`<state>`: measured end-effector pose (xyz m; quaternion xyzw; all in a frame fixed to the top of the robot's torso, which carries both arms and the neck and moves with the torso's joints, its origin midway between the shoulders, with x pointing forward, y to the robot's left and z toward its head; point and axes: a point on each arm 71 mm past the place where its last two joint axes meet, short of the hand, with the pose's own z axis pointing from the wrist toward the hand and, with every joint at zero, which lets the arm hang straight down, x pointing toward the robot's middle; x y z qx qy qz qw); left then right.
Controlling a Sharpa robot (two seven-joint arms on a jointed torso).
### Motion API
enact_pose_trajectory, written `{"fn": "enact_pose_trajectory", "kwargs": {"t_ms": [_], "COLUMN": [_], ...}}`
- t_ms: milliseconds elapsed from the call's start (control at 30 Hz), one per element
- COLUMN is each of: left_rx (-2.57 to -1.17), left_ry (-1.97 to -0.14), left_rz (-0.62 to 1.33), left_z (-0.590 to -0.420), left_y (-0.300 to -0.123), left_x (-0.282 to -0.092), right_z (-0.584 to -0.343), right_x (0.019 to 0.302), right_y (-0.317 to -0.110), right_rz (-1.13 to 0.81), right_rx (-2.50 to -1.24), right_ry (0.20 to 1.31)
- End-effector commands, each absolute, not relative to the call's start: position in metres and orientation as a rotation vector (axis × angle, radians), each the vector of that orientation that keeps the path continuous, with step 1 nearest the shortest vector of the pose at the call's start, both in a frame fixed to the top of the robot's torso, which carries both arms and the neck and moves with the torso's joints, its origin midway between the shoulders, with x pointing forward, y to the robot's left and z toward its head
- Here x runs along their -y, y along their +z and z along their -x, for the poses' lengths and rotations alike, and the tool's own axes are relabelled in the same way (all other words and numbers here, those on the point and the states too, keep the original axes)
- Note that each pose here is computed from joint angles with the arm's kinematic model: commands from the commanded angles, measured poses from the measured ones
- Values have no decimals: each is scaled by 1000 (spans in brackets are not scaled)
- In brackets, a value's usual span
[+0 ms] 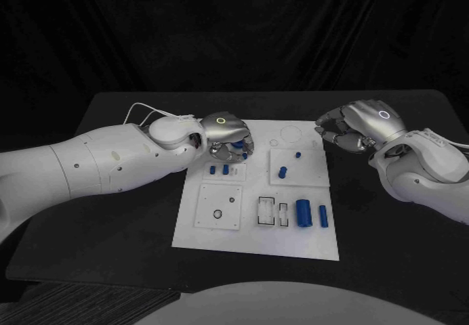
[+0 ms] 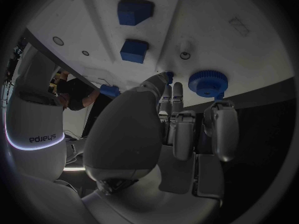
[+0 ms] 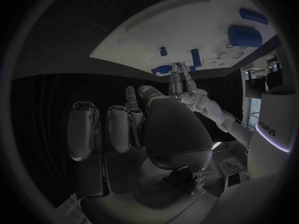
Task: Assemble the parts on the task board
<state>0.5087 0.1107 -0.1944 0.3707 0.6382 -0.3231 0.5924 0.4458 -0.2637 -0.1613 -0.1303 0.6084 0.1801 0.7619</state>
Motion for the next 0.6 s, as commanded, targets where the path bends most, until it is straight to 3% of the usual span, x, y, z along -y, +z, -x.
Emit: {"fn": "enact_pose_trajectory", "kwargs": {"t_ms": [33,600], "left_rx": [-1505,-1505], "left_ry": [-754,-762], "left_rz": [-874,-869], "left_z": [-507,-506], "left_y": [-198,-204], "left_x": [-109,-109], "right_z": [-446,-446], "right_x": [264,263], "right_y": [-163,-165], "right_rz": [284,286], "right_rx": [-1328,-1334], "right_ry": [388,388]}}
